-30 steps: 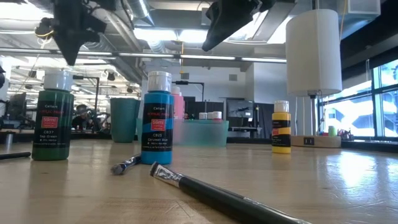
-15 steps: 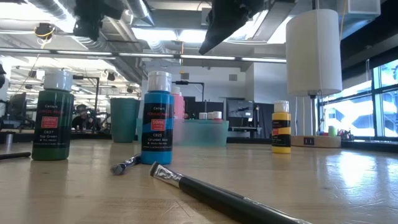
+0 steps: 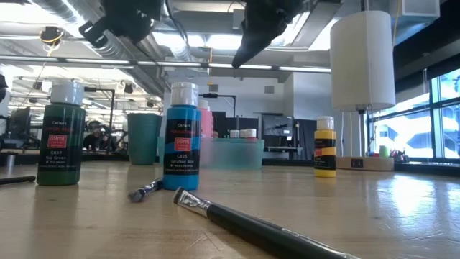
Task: Pick & Place Paint Supplies
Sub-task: Put the silver paintbrush into the green cup
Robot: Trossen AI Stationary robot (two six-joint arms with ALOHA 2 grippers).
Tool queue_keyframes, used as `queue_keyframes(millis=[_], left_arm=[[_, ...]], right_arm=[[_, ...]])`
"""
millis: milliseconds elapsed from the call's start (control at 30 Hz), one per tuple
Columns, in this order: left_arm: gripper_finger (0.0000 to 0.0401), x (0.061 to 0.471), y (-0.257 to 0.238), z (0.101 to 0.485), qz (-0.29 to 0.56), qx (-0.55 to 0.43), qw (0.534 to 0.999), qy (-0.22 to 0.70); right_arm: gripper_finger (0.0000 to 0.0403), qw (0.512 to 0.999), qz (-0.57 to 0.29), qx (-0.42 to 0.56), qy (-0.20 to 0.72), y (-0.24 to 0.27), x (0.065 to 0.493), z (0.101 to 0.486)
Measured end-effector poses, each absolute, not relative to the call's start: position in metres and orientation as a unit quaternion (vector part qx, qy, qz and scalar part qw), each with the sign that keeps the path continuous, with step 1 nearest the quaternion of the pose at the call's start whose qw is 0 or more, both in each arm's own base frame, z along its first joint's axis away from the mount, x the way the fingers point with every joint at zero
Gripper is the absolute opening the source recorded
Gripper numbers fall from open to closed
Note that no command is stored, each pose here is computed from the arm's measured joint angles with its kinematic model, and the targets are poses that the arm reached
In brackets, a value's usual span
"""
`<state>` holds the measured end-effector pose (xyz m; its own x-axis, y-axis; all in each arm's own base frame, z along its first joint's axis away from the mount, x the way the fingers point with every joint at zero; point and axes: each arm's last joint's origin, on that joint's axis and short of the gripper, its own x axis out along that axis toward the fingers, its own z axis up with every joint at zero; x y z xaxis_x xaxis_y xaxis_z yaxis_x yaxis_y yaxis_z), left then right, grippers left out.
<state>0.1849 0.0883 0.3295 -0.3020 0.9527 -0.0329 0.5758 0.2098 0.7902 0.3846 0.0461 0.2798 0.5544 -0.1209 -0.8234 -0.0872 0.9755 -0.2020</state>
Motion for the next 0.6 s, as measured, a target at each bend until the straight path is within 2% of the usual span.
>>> queue_keyframes(millis=[233,400,600], left_arm=[[0.0002,0.18,0.089,0.312,0.297,0.54,0.227,0.754],[0.0002,0.178,0.089,0.3,0.226,0.546,0.199,0.782],[0.0002,0.178,0.089,0.296,0.192,0.546,0.192,0.793]], right_arm=[[0.0135,0.865,-0.004,-0.107,0.49,0.046,0.382,0.256],[0.0135,0.875,-0.004,-0.104,0.472,0.047,0.385,0.259],[0.0135,0.878,0.0,-0.106,0.467,0.051,0.385,0.26]])
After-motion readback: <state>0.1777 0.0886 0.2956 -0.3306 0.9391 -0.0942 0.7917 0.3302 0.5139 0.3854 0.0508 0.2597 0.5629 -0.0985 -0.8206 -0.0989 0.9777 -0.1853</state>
